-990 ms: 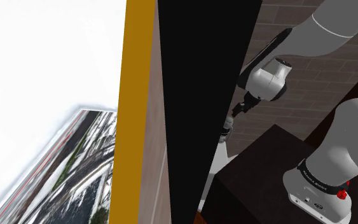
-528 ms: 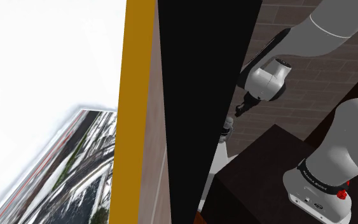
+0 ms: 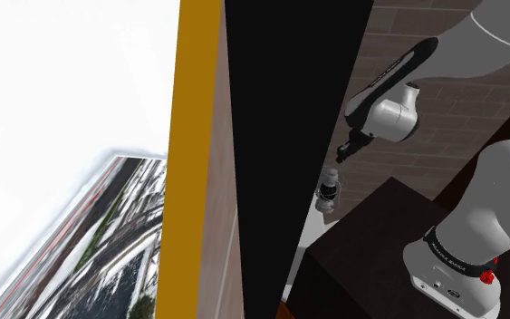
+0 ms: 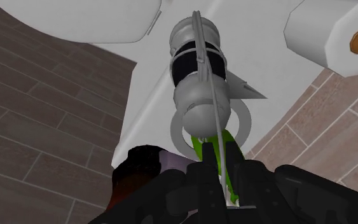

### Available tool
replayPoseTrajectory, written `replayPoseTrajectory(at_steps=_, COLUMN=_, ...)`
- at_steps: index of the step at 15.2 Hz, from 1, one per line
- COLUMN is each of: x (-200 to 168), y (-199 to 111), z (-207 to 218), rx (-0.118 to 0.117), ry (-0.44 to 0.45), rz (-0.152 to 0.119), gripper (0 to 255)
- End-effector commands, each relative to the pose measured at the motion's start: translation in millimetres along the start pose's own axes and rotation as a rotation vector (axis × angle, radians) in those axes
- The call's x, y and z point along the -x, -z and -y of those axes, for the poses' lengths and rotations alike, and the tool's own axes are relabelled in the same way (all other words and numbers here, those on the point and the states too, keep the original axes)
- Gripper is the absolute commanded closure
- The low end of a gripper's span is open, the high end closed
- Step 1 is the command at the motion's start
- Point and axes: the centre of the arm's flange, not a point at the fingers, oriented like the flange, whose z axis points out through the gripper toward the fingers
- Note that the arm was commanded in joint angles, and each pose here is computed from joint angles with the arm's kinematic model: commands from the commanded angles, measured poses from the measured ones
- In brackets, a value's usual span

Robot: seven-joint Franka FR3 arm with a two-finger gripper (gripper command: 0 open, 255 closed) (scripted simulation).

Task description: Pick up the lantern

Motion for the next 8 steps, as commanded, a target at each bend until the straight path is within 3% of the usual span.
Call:
replayPoseTrajectory(at_steps=1, x=-3, y=11, z=2, rx=0.002, ry=0.004, rz=0.000, gripper=255)
replayPoseTrajectory(at_steps=8, x=-11, y=46, z=6, rx=0.002, ry=0.004, rz=0.000, gripper=255)
